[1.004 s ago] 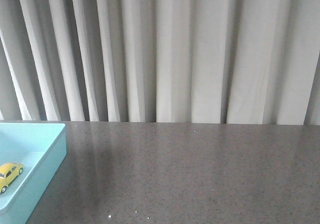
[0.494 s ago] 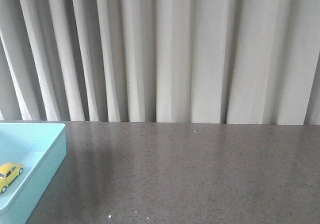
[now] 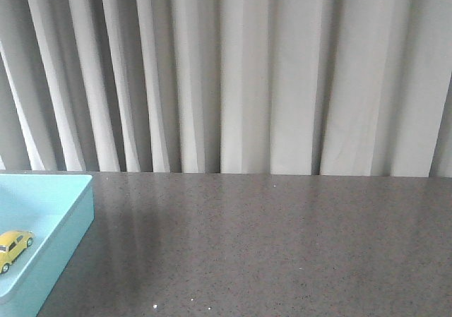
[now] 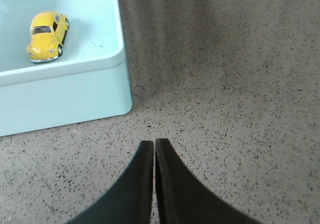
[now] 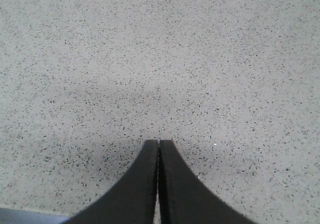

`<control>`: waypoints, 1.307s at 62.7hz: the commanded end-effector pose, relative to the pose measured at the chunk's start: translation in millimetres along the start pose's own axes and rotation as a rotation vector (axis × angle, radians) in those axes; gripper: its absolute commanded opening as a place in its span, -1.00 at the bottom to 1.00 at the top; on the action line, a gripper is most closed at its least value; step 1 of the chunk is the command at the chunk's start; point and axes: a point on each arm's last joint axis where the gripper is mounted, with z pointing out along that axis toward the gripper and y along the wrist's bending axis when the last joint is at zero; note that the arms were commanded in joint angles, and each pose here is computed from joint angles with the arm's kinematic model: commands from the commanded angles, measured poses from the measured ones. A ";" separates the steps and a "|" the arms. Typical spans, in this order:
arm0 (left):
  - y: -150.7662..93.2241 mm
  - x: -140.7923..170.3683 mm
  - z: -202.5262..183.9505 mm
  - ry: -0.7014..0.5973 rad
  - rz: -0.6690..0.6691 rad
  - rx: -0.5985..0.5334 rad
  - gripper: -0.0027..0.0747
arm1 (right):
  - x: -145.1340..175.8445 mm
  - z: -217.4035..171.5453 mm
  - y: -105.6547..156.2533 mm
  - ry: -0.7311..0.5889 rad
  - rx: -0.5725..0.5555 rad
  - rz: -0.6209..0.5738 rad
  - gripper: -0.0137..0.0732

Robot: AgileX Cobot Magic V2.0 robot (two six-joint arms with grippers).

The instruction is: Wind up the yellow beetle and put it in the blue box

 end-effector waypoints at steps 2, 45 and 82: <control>3.3 11.6 -16.1 -0.235 -0.067 -0.003 -0.95 | -11.0 -4.9 -0.1 -0.077 0.002 -0.006 -0.70; -1.5 68.1 -17.8 -0.671 -0.043 0.048 -0.95 | -10.7 -4.8 0.0 -0.074 0.001 -0.005 -0.70; -1.4 69.1 -16.9 -0.652 -0.030 0.042 -0.95 | -10.7 -4.8 0.0 -0.074 0.001 -0.005 -0.70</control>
